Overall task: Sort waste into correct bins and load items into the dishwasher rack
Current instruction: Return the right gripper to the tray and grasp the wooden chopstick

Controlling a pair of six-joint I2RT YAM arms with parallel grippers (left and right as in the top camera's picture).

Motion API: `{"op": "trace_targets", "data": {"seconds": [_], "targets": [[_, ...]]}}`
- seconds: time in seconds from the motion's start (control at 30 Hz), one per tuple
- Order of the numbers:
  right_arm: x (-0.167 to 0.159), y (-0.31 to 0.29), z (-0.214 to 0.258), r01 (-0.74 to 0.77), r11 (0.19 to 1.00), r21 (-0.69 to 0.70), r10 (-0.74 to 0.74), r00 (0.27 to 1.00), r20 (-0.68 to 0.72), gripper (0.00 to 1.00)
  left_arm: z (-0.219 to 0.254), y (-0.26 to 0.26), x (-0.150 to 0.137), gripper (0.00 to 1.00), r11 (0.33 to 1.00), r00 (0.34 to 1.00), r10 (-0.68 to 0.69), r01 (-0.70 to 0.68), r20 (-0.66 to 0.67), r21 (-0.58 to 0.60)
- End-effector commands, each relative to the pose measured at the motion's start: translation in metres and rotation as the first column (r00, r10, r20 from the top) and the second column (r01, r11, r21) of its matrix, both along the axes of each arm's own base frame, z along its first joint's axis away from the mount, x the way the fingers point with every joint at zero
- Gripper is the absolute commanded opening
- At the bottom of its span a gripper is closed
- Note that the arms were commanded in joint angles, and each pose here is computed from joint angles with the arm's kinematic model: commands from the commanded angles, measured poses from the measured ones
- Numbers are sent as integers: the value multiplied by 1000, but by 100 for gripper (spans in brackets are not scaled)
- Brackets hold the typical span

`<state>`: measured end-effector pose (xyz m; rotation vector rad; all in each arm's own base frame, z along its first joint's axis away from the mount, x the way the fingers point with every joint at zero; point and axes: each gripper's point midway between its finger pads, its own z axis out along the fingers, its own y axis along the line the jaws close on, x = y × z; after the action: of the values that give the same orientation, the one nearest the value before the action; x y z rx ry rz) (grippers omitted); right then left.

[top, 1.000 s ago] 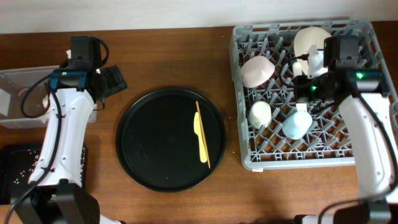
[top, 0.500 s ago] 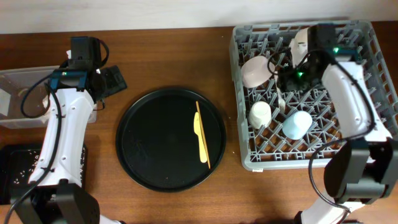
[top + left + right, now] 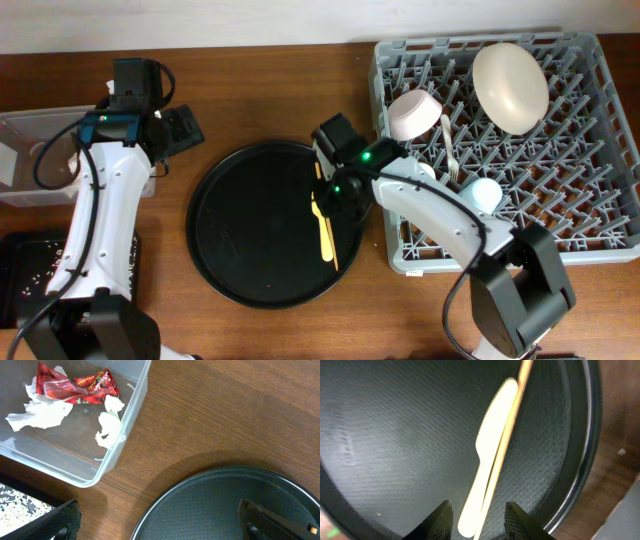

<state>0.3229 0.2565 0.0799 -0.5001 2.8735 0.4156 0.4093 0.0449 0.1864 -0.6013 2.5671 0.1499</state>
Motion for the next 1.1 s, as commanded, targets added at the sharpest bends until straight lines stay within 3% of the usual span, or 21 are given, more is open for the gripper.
{"op": "trace_targets", "data": {"seconds": [0.0,0.77,0.87,1.07], "targets": [[2,-7,-28,79,997,-12,-78,996,40,37,-1,3,0,99,1000,1000,16,-16,0,5],[3,-9,-87,101,987,-127,-97,995,35,33,-1,3,0,99,1000,1000,16,-16,-1,5],[3,-10,-87,101,987,-128,-97,995,35,18,-1,3,0,99,1000,1000,16,-16,-1,5],[7,-5,-82,99,989,-109,-95,995,43,4,-1,3,0,99,1000,1000,16,-16,-1,5]]}}
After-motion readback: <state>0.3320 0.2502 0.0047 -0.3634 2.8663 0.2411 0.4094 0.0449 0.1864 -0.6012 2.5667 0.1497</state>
